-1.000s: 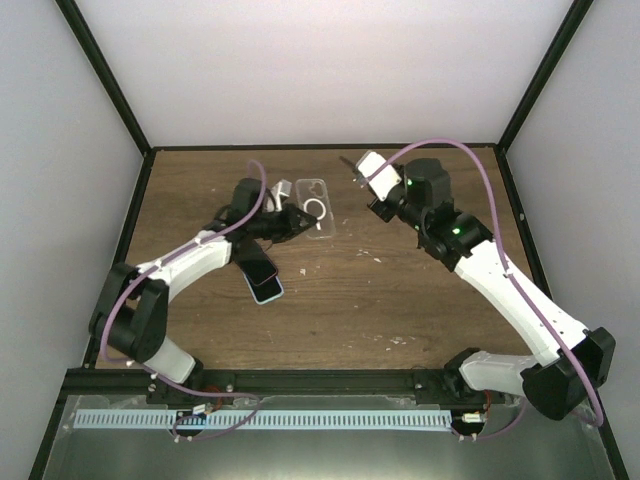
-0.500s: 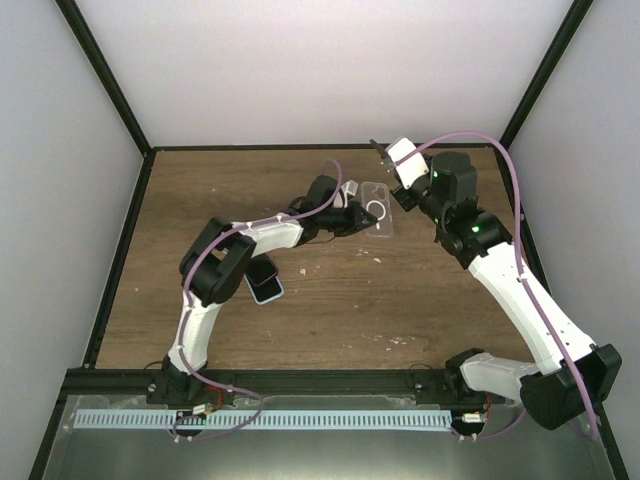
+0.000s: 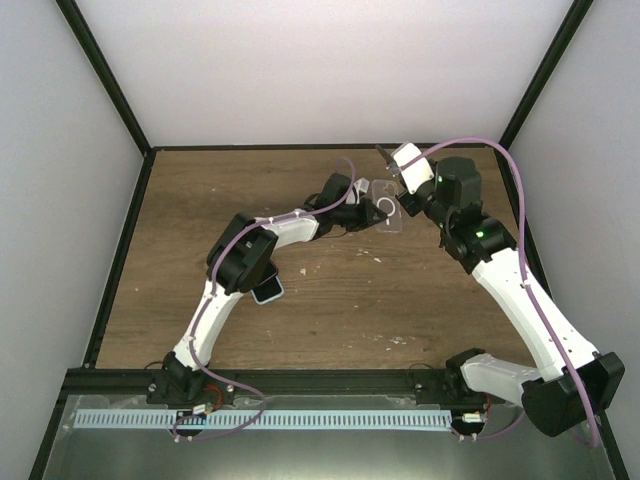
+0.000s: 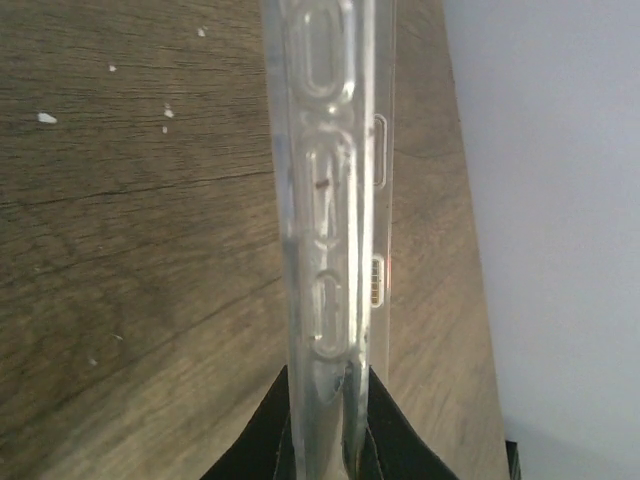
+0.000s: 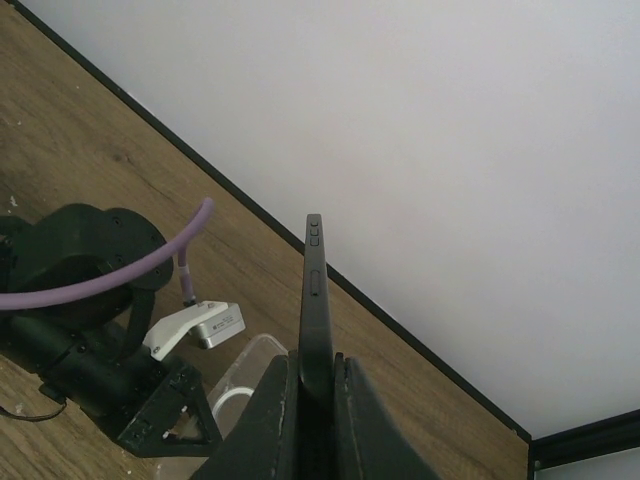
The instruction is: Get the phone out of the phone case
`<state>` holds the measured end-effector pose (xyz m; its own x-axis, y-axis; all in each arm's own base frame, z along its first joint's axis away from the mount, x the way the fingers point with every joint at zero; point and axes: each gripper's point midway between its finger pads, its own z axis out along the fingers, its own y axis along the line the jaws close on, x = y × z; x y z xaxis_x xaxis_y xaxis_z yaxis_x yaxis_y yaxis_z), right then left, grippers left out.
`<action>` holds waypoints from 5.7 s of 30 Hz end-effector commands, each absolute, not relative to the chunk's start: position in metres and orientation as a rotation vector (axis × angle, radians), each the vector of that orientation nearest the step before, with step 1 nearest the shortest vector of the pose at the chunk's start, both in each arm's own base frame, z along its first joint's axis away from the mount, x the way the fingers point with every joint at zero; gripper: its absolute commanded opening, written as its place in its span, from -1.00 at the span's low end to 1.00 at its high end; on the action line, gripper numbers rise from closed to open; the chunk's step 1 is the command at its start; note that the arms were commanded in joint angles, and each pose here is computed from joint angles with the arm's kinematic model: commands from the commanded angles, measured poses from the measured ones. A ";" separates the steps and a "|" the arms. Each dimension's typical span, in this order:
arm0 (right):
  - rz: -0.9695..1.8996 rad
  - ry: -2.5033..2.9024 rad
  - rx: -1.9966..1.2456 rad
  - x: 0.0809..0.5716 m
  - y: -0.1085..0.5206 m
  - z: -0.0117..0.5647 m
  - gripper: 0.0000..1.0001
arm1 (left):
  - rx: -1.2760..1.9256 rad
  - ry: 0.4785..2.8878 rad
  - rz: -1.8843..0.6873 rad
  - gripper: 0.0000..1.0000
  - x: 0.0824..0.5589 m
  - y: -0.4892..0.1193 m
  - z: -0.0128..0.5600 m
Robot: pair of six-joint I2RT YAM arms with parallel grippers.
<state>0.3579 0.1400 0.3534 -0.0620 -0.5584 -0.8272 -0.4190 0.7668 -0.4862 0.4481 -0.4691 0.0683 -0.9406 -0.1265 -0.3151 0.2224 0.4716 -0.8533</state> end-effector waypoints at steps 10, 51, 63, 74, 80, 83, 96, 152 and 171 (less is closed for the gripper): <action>-0.131 1.636 -0.746 0.361 0.139 0.373 -0.99 | 0.040 2.382 -1.400 -0.39 0.467 -0.478 0.052; -0.314 1.336 -0.864 0.369 0.150 0.402 -0.99 | 0.003 2.293 -1.166 0.99 0.441 -0.338 0.213; -0.507 0.962 -1.096 0.350 0.216 0.387 -0.99 | -0.037 2.108 -1.430 1.00 0.431 -0.245 0.313; -0.512 0.768 -1.232 0.315 0.275 0.361 -0.99 | -0.234 2.116 -1.712 0.76 0.400 -0.248 0.313; -0.499 0.707 -1.264 0.300 0.294 0.356 -0.98 | -0.286 2.131 -1.757 0.24 0.400 -0.252 0.304; -0.510 0.686 -1.272 0.298 0.301 0.353 -0.99 | -0.305 2.138 -1.770 -0.06 0.401 -0.253 0.302; -0.571 0.668 -1.306 0.298 0.306 0.328 -0.36 | -0.439 2.149 -1.771 -0.82 0.416 -0.245 0.287; 1.504 1.740 -1.107 0.288 0.277 0.344 -0.51 | 0.869 1.426 -1.544 -1.00 0.312 -0.296 0.377; 1.529 1.899 -0.934 0.280 0.238 0.303 -0.99 | 0.821 1.724 -1.182 0.99 0.344 -0.268 0.341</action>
